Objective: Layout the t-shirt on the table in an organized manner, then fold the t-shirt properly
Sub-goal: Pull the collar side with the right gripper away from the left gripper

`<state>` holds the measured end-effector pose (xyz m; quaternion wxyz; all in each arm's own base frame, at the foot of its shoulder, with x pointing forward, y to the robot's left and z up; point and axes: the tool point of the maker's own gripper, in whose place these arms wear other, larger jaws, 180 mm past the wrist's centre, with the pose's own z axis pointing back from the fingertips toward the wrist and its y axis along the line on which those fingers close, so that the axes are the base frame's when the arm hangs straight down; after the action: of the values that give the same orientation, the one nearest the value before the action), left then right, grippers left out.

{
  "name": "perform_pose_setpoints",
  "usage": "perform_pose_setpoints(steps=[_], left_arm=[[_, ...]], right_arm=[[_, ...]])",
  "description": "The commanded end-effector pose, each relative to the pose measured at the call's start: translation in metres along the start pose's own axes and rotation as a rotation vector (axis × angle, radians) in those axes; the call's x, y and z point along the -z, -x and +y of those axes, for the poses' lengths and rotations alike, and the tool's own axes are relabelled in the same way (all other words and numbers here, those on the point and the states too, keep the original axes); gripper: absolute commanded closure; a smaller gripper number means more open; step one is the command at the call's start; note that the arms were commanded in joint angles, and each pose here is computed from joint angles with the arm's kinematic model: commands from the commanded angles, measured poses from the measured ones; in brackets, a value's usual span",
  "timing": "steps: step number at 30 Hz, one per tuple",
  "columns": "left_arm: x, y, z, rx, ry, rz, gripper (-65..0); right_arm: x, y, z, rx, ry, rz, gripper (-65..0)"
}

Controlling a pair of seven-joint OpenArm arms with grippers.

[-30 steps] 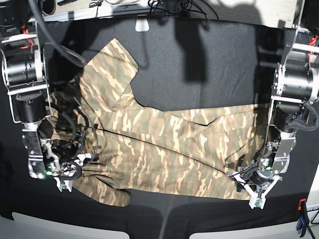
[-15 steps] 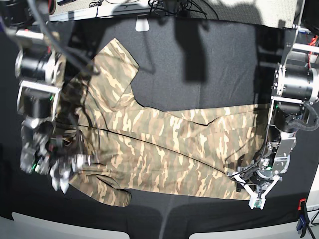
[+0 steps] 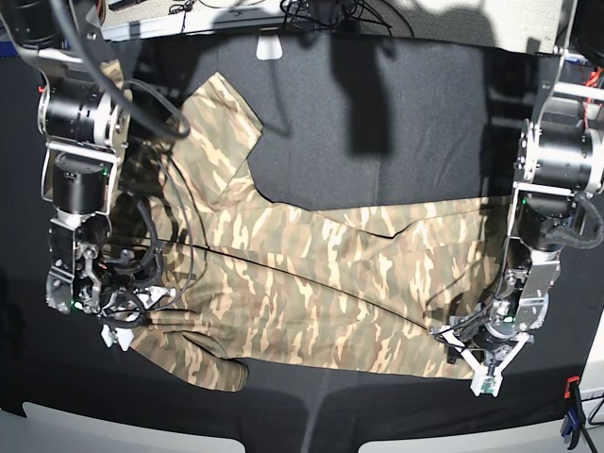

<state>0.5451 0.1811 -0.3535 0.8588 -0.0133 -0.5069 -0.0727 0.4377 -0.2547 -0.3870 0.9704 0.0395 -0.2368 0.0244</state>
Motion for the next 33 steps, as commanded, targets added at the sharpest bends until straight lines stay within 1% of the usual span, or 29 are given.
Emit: perform_pose_setpoints(steps=[1,4,6,9,12,15,21,23,29,33], left_arm=[[-0.001,-0.038,0.007,-0.001,-0.012,-0.086,-23.2],[-0.001,-0.038,0.007,-0.002,-0.012,-0.086,-23.2],[0.0,-0.038,0.007,-0.002,-0.012,-0.086,-23.2],[-0.001,-0.038,0.007,-0.001,-0.011,-0.086,-23.2],[0.0,-0.038,0.007,-0.001,-0.011,-0.086,-23.2],[0.0,-0.038,0.007,-0.002,-0.012,-0.086,-23.2],[-0.001,-0.038,0.007,-0.002,-0.012,-0.086,-23.2],[-0.001,-0.038,0.007,-0.002,-0.012,-0.086,-23.2],[-0.001,-0.038,0.007,-0.002,-0.012,-0.086,-23.2],[-0.001,-0.038,0.007,-0.002,-0.012,-0.086,-23.2]], right_arm=[[-0.02,-0.032,-0.016,-0.024,0.046,-0.081,0.0],[-0.037,-0.042,-0.043,-0.066,0.147,-0.111,0.0],[-0.051,-0.052,-0.063,-0.077,0.199,-0.147,0.0],[-0.073,-0.07,-0.089,-0.078,0.254,-0.217,0.0],[-0.093,-0.09,-0.105,-0.081,0.29,-0.298,0.0],[-0.105,-0.106,-0.111,-0.084,0.303,-0.359,0.0],[-0.115,-0.126,-0.109,-0.097,0.308,-0.466,0.0],[-0.119,-0.13,-0.112,-0.114,0.334,-0.481,0.0],[-0.123,-0.133,-0.115,-0.112,0.355,-0.487,0.0],[-0.127,-0.133,-0.126,-0.098,0.416,-0.478,0.0]])
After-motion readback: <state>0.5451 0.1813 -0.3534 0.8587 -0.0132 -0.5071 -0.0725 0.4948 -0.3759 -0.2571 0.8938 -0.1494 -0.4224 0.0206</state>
